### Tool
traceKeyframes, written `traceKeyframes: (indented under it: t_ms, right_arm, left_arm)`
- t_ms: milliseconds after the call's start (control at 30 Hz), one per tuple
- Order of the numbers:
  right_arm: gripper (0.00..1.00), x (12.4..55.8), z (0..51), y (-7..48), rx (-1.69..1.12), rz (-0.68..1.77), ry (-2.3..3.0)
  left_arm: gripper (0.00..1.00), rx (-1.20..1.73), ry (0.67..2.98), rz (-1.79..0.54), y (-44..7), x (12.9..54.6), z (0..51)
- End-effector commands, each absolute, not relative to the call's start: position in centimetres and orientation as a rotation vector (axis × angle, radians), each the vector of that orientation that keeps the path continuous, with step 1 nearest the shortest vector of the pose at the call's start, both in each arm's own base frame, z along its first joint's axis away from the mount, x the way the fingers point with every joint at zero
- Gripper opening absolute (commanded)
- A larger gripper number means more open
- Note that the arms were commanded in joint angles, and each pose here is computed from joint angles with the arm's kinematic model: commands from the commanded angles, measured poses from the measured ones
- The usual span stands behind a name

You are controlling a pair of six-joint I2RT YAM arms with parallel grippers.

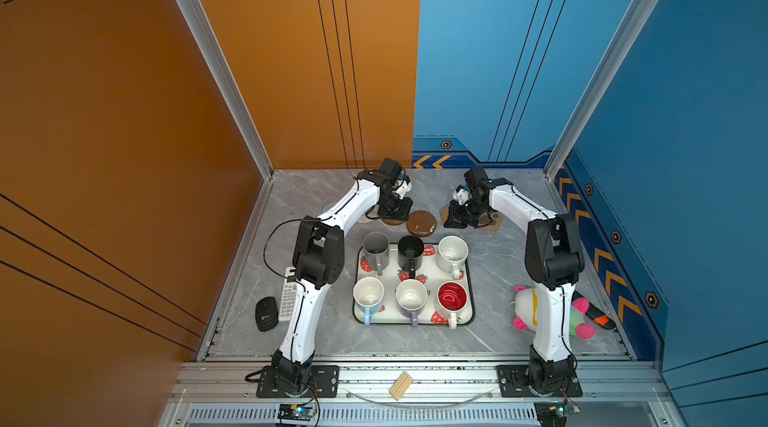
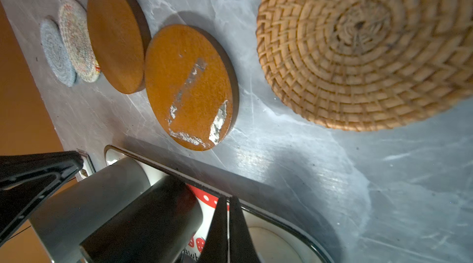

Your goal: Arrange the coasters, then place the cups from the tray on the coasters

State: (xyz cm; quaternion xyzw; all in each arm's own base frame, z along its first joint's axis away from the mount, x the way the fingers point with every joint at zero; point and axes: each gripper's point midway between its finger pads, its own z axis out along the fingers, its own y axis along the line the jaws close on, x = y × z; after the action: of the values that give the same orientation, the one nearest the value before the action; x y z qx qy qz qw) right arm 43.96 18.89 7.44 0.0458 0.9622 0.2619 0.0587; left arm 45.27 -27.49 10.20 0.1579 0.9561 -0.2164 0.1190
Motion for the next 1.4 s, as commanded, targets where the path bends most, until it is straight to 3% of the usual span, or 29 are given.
traceKeyframes:
  t_ms: [0, 1367]
  right_arm:
    - [0.00, 43.2, 8.3, 18.9, 0.089, 0.753, 2.899]
    - [0.00, 44.5, 5.1, 22.6, 0.141, 0.870, 2.907]
  left_arm:
    - [0.00, 0.468, 2.800, -0.551, -25.8, 44.7, 11.5]
    - [0.00, 0.322, 3.009, -0.581, -27.0, 44.7, 2.3]
